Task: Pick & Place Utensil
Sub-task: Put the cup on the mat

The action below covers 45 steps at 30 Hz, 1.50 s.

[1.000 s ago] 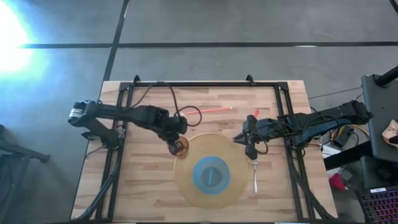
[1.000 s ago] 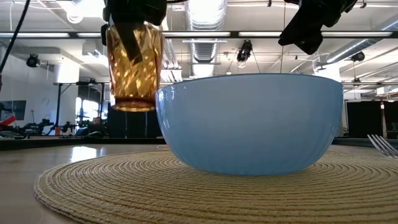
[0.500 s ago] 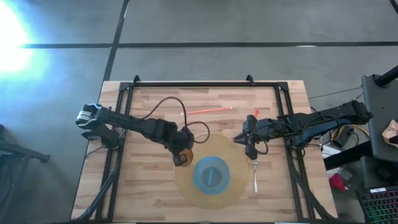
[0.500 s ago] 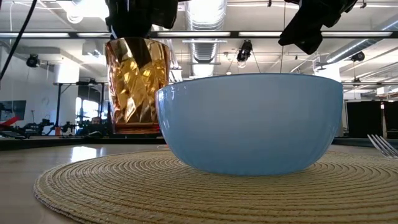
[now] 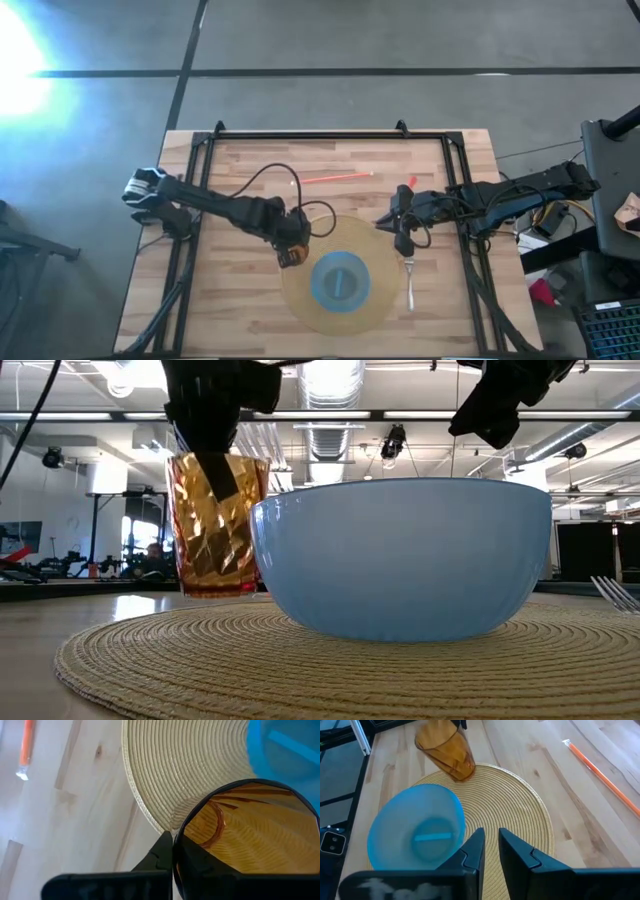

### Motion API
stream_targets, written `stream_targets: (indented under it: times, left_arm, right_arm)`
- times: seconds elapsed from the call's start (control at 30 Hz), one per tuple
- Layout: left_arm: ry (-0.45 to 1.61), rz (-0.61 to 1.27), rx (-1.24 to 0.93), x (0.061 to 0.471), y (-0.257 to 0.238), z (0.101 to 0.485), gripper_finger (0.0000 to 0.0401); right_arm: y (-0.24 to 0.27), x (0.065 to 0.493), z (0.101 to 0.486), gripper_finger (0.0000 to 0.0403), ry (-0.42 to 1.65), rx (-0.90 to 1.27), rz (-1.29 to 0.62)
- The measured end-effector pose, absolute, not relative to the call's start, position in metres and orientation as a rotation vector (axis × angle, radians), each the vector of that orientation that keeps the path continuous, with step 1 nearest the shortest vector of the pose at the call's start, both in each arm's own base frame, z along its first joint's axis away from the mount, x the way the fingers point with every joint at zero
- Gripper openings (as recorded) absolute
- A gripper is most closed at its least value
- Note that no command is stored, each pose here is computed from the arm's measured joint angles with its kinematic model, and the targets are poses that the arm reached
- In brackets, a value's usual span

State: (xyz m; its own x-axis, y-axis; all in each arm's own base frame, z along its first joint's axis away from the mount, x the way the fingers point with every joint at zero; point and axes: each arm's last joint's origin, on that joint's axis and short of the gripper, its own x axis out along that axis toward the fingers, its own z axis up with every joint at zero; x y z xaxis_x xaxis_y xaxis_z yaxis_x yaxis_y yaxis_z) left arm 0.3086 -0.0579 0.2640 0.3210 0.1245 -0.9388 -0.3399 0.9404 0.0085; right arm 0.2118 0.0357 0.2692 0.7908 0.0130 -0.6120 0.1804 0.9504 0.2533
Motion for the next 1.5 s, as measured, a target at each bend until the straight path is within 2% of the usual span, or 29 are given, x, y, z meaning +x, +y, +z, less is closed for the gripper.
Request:
stream_targets:
  times: [0.17,0.37,0.63,0.9,1.3,1.5]
  left_arm:
    - [1.2,0.289,-0.195,0.309,-0.0582,0.2528,0.0004]
    - [1.197,0.274,-0.195,0.308,-0.0578,0.2542,0.0014]
    - [1.218,0.229,-0.216,0.3081,-0.0565,0.2537,0.0006]
    - [1.215,0.245,-0.242,0.3082,-0.0562,0.2538,0.003]
    - [1.215,0.248,-0.245,0.3082,-0.0562,0.2538,0.0028]
    - [1.214,0.25,-0.245,0.3082,-0.0561,0.2538,0.0052]
  right_arm:
    - [0.0357,0.2118,0.2692,0.0054,0.655,0.317,-0.094]
    - [0.0358,0.2118,0.2692,0.0049,0.655,0.331,-0.099]
    - [0.0358,0.2116,0.2685,0.0048,0.656,0.339,-0.102]
    - [0.0358,0.2116,0.2685,0.0048,0.656,0.339,-0.101]
    - [0.0357,0.2117,0.2685,0.0048,0.656,0.339,-0.101]
    - [0.0358,0.2116,0.2685,0.0048,0.656,0.339,-0.101]
